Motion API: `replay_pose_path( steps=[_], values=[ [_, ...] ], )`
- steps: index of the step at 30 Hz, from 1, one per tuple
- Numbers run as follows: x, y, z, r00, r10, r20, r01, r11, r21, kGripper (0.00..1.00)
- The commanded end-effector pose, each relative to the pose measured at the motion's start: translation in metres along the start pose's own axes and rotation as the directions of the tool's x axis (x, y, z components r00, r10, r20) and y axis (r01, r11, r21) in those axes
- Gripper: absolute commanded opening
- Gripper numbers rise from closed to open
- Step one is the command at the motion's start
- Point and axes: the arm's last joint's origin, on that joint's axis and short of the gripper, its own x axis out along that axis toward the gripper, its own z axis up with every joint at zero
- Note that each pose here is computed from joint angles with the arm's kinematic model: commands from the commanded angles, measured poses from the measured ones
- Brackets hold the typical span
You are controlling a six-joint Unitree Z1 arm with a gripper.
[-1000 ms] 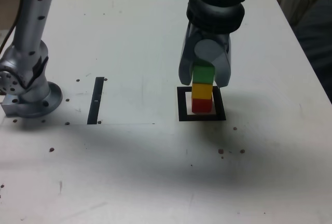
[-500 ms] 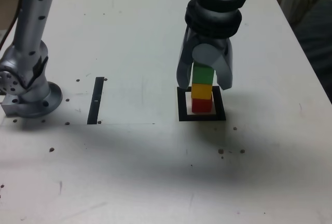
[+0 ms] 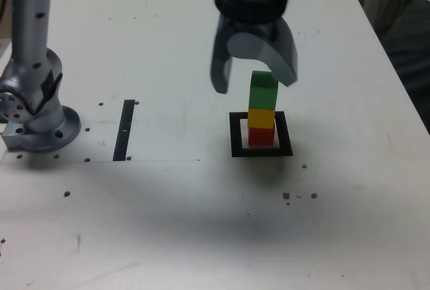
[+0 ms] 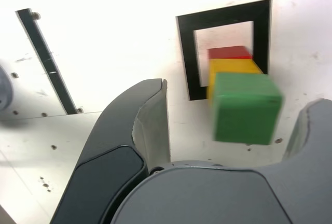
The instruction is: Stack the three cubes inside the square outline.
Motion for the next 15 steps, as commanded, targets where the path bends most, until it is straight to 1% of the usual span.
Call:
replay_pose_path(
  steps=[1,5,8,11,15],
  values=[
    [-0.005,0.002,-0.012,0.9999,0.004,0.014,-0.004,1.000,-0.015,1.00],
    [-0.005,0.003,-0.032,1.0000,0.008,0.006,-0.007,0.999,-0.037,1.00],
    [0.000,0.003,-0.052,0.9999,0.011,-0.007,-0.011,0.998,-0.055,1.00],
    [0.008,0.003,-0.070,0.9997,0.012,-0.021,-0.014,0.997,-0.070,1.00],
    [0.024,0.001,-0.093,0.9990,0.001,-0.045,-0.005,0.996,-0.088,1.00]
  ],
)
